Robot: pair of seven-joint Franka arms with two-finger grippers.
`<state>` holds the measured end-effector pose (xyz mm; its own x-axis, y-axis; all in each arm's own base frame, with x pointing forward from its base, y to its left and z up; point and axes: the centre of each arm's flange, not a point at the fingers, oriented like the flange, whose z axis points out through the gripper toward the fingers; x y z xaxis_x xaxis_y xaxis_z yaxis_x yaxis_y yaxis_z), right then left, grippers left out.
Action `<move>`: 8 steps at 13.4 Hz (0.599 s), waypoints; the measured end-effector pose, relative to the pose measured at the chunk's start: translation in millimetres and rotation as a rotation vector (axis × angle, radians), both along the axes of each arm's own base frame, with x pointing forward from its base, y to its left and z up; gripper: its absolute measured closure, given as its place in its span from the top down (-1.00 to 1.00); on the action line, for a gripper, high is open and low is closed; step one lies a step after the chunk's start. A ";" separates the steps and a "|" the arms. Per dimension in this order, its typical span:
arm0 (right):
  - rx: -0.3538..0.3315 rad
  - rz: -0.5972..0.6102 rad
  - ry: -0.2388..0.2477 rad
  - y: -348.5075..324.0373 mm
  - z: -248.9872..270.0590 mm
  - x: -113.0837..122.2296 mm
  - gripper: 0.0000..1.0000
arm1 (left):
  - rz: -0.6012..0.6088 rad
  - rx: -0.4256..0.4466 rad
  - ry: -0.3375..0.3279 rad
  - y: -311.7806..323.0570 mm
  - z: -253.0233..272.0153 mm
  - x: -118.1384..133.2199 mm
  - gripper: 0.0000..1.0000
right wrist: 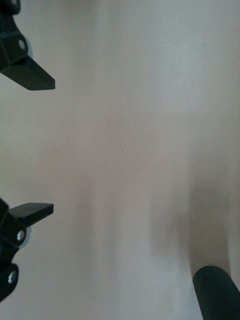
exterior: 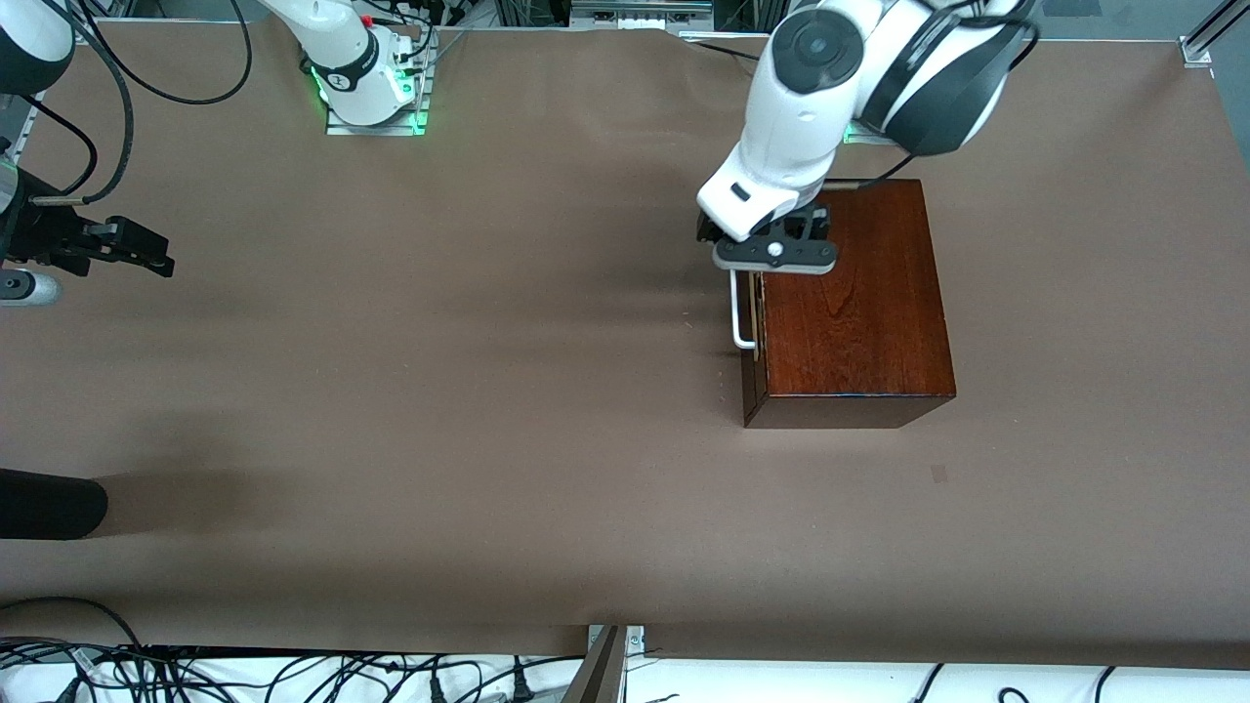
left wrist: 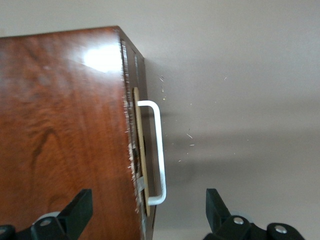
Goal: Open drawer, take yellow block, close drawer
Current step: 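Move the left gripper to the white drawer handle of the box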
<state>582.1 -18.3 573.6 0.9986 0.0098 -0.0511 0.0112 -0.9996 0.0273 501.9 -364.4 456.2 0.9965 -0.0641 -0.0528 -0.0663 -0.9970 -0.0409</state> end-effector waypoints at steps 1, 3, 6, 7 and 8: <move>0.000 0.000 0.000 0.0 0.0 0.0 1.00 | -0.017 0.014 0.003 -4.9 -15.7 -0.3 1.00; 0.000 0.000 0.000 0.4 0.0 0.0 1.00 | -0.033 0.049 0.013 -17.4 -41.6 -4.8 1.00; 0.000 0.001 0.004 0.7 -2.3 1.0 1.00 | -0.016 0.113 -0.009 -44.7 -70.6 -20.8 1.00; 0.000 0.001 0.006 0.9 -3.7 1.6 1.00 | -0.011 0.120 -0.021 -55.8 -80.3 -26.9 1.00; 0.000 0.001 0.008 0.9 -4.6 1.9 1.00 | -0.009 0.126 -0.031 -65.5 -91.7 -31.9 1.00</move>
